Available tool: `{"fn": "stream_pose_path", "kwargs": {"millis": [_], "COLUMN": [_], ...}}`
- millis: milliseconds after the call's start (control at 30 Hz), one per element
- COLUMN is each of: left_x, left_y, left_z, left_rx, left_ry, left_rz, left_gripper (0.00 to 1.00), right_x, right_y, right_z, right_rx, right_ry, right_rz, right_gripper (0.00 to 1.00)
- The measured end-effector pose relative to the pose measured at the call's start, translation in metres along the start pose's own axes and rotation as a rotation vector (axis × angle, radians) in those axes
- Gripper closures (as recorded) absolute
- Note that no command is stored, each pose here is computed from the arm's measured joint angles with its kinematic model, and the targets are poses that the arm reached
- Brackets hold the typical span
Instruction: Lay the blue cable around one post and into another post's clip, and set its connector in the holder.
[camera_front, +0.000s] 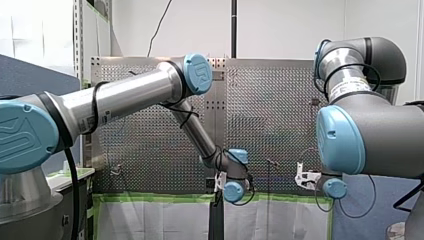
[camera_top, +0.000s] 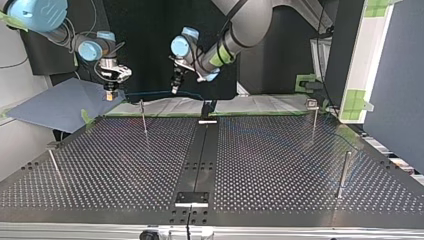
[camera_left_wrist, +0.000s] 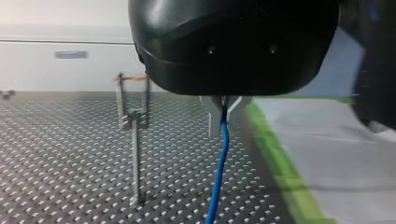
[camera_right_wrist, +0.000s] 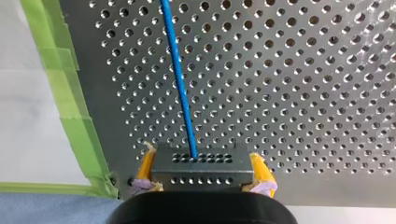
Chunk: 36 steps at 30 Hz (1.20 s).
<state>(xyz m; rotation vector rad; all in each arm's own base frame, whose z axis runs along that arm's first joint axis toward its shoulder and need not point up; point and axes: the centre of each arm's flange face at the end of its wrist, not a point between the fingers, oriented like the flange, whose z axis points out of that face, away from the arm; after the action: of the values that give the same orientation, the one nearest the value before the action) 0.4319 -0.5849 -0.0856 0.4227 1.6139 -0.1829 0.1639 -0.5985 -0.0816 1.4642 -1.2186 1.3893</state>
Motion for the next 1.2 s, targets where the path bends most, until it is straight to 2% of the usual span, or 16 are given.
{"fn": "stream_pose_path", "kwargs": {"millis": [167, 367, 533, 733, 1033, 1200], "left_x": [-0.002, -0.025, -0.044, -0.06, -0.061, -0.06], "left_y": [-0.011, -0.023, -0.035, -0.048, -0.048, -0.052], "left_z": [-0.01, -0.007, 0.002, 0.008, 0.01, 0.006], "left_rx": [0.014, 0.026, 0.034, 0.059, 0.067, 0.074], "left_ry": [0.002, -0.034, -0.064, -0.098, -0.102, -0.092], "left_rz": [0.032, 0.024, 0.008, -0.022, -0.058, -0.044], "left_gripper": [0.99, 0.99, 0.99, 0.99, 0.99, 0.99], "right_x": [0.001, 0.025, 0.046, 0.055, 0.057, 0.057], "right_y": [0.003, 0.005, 0.008, 0.013, 0.015, 0.014], "right_z": [-0.004, -0.002, 0.002, 0.004, 0.006, 0.006], "right_rx": [0.008, 0.016, 0.016, 0.01, 0.007, 0.008], "right_ry": [-0.002, 0.027, 0.058, 0.08, 0.096, 0.099], "right_rz": [-0.011, -0.018, -0.009, 0.007, 0.032, 0.036], "right_gripper": [1.0, 1.0, 1.0, 1.0, 1.0, 1.0]}}
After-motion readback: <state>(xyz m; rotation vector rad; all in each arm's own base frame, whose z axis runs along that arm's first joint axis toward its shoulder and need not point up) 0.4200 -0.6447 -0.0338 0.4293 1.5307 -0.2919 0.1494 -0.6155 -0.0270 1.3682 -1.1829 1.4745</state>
